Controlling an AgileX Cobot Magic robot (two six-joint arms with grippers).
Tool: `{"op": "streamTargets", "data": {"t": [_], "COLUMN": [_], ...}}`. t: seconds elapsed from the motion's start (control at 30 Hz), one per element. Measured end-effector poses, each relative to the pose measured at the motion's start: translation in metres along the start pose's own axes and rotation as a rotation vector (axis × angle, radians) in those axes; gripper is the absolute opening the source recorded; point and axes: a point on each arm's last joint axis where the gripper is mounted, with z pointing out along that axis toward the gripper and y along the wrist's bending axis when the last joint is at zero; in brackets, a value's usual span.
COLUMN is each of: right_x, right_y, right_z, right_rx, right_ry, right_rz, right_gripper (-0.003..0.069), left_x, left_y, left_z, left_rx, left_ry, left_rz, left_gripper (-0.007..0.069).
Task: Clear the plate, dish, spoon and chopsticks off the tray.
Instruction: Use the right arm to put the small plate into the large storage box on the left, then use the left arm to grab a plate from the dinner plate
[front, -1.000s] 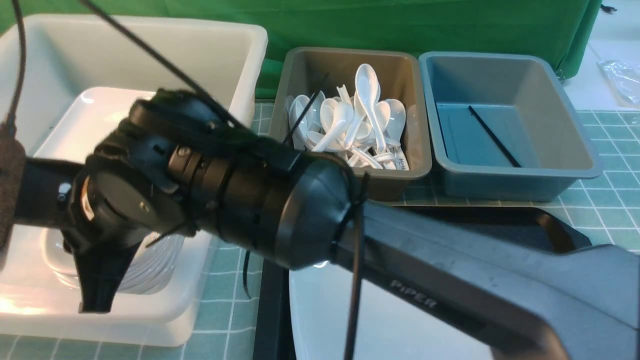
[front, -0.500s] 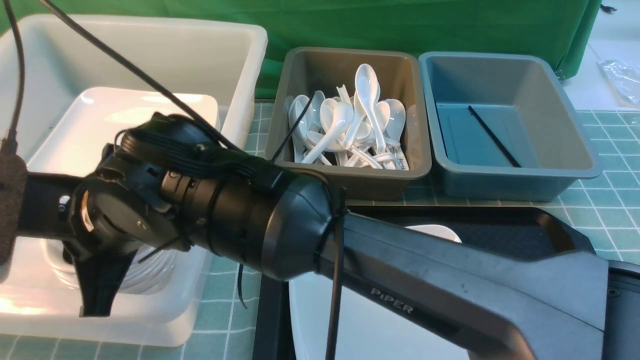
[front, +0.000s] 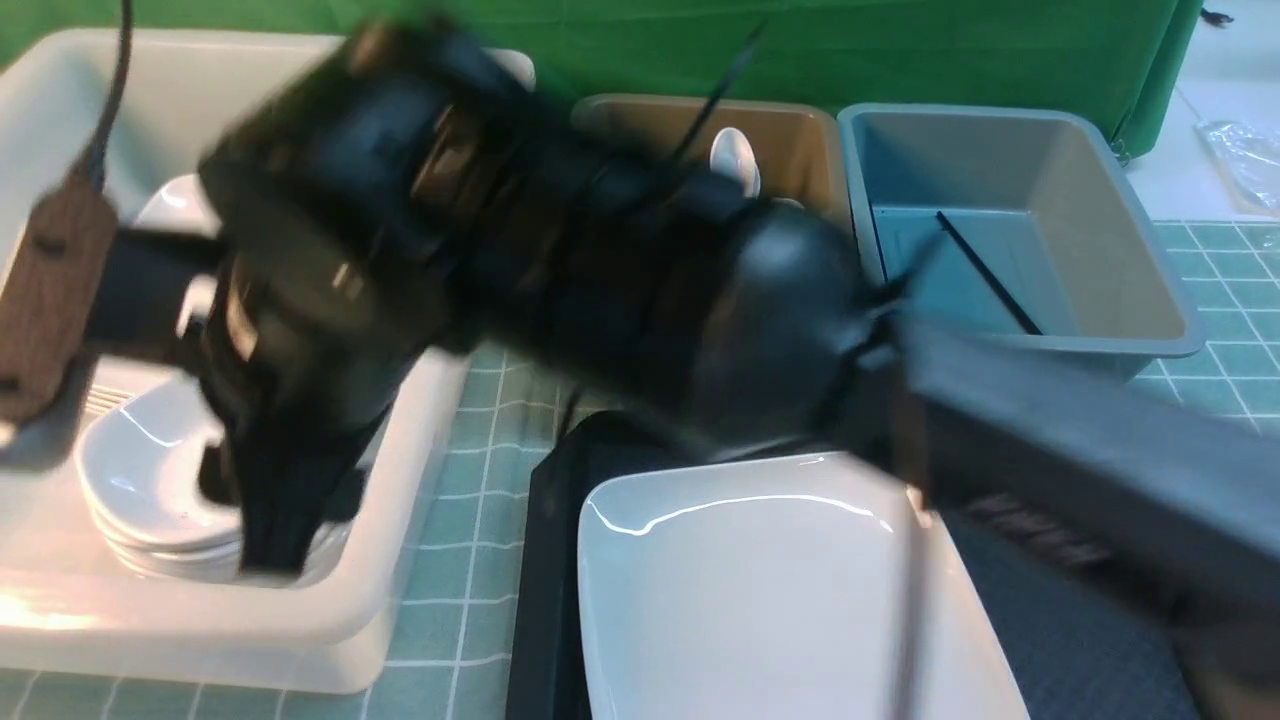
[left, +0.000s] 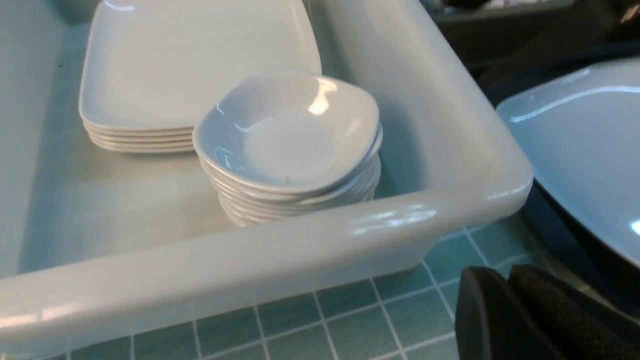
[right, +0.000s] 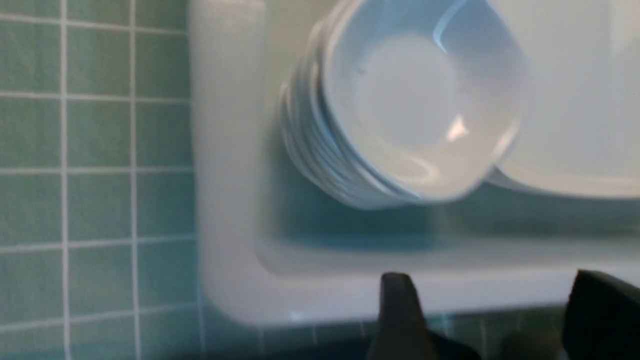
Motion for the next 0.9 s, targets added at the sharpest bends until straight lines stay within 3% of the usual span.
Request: {"op": "streamTargets", "data": {"t": [0.13,0.2,0.33,0.4,0.5,0.53,0.6,0.63,0.77,0.9], "right_x": [0.013,0.018,0.039,0.057,0.100,0.102,0.138,0.139,0.194,0.227], "right_y": [-0.012,-0.021,-0.035,-0.040,-0.032,-0.031,-0.012,-0.011,0.032,0.059], "right_z": [-0.040,-0.056,-0.085,-0.104,-0.128,-0.130,-0.155,-0.151,-0.175,-0.189], "right_rx": [0.068,0.130,0.203,0.226,0.241,0.242,0.252,0.247,0.247,0.259], "right_ry": [0.053,0.051,0.048,0.054,0.109,0.111,0.130,0.142,0.157,0.098], "right_rz": [0.037,0.081,0.229,0.330,0.456,0.463,0.552,0.556,0.700,0.798], "right_gripper": [0.0360,0.0269,0.0088,0.0039,0.0025,0.0025,0.0025,0.0025,0.0026,0.0026], "left_x": [-0.005,-0.010,-0.027,-0.037,-0.047,-0.048,-0.051,-0.051,-0.041,-0.019], "left_y": [0.004,0.005,-0.004,-0.014,-0.034,-0.036,-0.061,-0.064,-0.122,-0.160], "left_z": [0.015,0.024,0.036,0.044,0.067,0.068,0.094,0.098,0.144,0.170], "left_rx": [0.006,0.019,0.143,0.242,0.393,0.401,0.512,0.519,0.676,0.743], "left_ry": [0.099,0.148,0.189,0.206,0.258,0.260,0.305,0.312,0.337,0.377], "left_rz": [0.062,0.104,0.216,0.293,0.399,0.407,0.526,0.534,0.784,0.964], "left_gripper": [0.0034,0.0034,0.0034,0.0034,0.0034,0.0034,0.0034,0.0034,0.0034,0.0034]}}
